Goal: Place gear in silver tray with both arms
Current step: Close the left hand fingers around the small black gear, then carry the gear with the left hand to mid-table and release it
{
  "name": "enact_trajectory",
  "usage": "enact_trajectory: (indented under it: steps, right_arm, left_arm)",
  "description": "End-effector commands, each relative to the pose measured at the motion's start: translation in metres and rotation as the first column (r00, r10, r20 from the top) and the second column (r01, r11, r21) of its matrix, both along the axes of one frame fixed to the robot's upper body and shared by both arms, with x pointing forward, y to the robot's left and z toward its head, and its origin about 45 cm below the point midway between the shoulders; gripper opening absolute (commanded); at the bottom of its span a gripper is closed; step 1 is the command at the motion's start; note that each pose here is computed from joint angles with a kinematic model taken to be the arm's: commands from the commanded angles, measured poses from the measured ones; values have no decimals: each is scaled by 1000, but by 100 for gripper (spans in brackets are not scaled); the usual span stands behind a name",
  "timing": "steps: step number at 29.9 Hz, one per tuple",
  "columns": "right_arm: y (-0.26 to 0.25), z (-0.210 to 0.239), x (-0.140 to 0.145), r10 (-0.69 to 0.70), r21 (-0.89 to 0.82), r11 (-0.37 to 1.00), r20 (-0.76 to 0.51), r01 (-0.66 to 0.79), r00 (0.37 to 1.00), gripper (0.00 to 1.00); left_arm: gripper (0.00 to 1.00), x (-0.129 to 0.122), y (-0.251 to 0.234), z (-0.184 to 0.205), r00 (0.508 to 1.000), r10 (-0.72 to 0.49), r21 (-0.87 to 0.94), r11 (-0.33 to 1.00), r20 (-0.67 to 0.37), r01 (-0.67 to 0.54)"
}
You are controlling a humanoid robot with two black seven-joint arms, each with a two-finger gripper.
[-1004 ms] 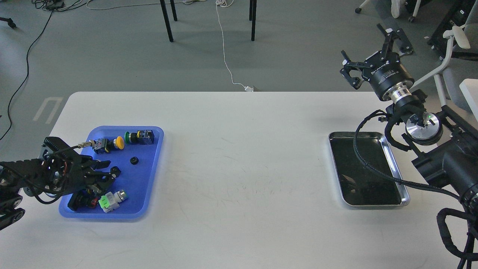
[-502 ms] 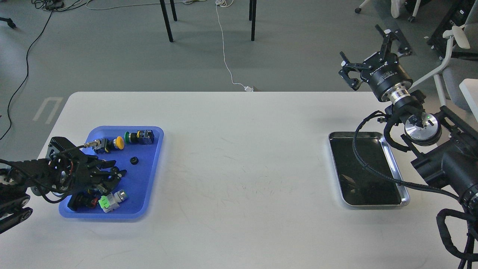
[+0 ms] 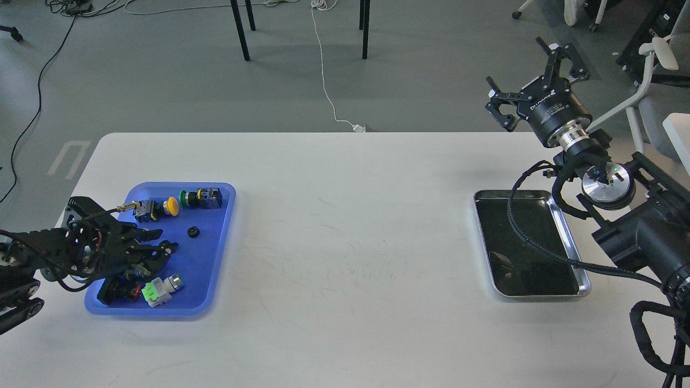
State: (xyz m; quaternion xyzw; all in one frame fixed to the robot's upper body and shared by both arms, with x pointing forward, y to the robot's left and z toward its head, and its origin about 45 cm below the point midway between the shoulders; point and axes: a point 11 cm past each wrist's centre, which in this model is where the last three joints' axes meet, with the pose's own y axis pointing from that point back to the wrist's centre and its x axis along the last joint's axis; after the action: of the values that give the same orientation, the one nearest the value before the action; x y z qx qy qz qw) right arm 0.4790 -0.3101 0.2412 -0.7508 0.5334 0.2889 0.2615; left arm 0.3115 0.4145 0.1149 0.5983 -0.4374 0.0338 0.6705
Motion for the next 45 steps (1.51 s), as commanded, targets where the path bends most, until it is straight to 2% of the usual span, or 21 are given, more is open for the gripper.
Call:
enact_trajectory:
  steps: [1,6,14,24,26,33,39,42,45]
  right_arm:
    - [-1,1,0,-4,2,1000,1,4,1000,100]
    - [-2,1,0,-6,4,1000,4,6,1000,100]
    - [-3,2,0,-8,7,1000,5,8,1000,100]
    - [-3,3,1,-9,6,1000,7,9,1000,100]
    - [-4,4,1,-9,5,1000,8,9,1000,100]
    - [-7,6,2,-16,4,1000,13,16,1000,100]
    - [-14,12,2,-27,2,1000,24,27,999,100]
    - [-22,27,1,-26,0,1000,59,26,998,100]
    - [-32,45,-4,-20,-6,1000,102,21,995,100]
  left_arm:
    - [42,-3,0,-2,1000,-2,1,1000,-8,2]
    - [32,-2,0,-2,1000,-2,-1,1000,-5,2]
    - [30,-3,0,-2,1000,-4,-2,1000,-9,4]
    - [20,3,-9,8,1000,-29,-31,999,12,29]
    - [20,4,-12,17,999,-38,-44,998,27,39]
    - [20,17,-32,88,989,-73,-130,987,132,91]
    - [21,43,-85,127,961,-173,-160,965,213,209]
    - [21,61,-153,131,931,-261,-204,927,254,315]
    - [21,68,-214,133,911,-313,-228,898,267,376]
